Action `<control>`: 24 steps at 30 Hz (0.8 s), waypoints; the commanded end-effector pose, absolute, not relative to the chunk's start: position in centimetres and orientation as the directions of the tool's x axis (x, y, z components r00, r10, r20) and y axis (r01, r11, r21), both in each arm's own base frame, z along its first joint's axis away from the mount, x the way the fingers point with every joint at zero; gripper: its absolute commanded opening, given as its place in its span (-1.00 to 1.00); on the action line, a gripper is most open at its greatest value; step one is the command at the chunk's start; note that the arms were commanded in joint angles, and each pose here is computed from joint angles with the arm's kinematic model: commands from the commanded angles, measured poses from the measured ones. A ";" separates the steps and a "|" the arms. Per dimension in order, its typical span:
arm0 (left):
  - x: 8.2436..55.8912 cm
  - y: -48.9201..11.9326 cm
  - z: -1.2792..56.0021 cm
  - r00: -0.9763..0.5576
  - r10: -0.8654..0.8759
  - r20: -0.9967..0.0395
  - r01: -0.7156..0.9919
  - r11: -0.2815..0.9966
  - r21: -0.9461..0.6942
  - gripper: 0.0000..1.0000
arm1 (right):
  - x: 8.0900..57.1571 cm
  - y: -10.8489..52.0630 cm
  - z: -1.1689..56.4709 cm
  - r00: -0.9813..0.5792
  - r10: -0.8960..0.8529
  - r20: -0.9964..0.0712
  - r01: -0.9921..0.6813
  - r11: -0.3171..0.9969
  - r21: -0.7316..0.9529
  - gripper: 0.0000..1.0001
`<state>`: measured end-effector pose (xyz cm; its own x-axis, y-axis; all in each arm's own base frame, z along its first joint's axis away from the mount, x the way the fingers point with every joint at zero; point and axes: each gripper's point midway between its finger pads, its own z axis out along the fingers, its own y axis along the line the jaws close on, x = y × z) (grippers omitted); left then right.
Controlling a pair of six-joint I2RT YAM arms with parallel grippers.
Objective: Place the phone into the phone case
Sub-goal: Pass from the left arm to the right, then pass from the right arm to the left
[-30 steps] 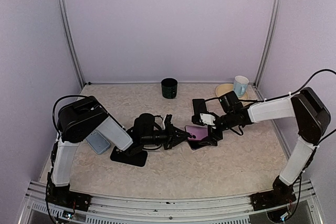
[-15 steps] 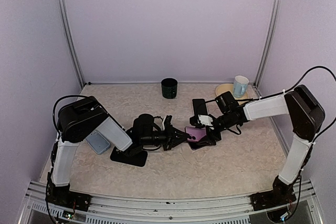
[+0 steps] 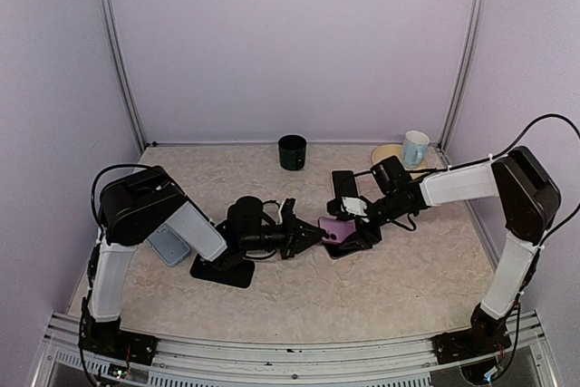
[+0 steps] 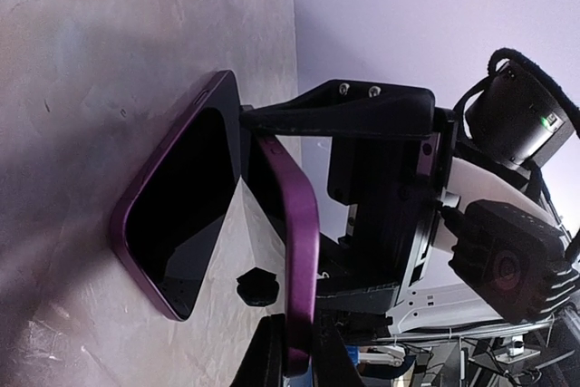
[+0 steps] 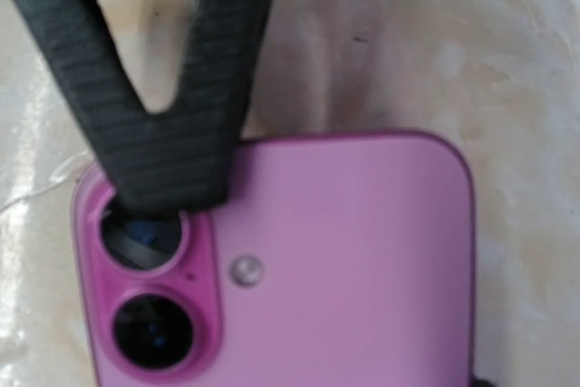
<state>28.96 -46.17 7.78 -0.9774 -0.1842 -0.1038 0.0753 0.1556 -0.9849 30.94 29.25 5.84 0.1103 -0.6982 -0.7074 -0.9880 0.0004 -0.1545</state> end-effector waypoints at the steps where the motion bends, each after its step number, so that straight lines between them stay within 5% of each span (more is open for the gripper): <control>1: 29.4 -45.3 10.2 -0.965 -0.207 -0.163 0.141 0.116 -0.983 -0.71 | 30.9 30.3 8.9 0.132 -0.643 -0.755 -0.987 -0.014 -0.161 0.06; 12: 30.2 -42.5 12.7 -0.925 -0.244 -0.290 0.250 0.181 -0.951 0.17 | 29.9 30.9 13.4 0.110 -0.580 -0.807 -0.988 0.027 -0.154 0.07; 24: 30.6 -37.5 16.9 -0.670 -0.182 -0.720 0.579 0.479 -0.659 0.98 | 25.3 32.6 18.8 0.039 -0.453 -0.891 -0.999 0.004 -0.046 0.04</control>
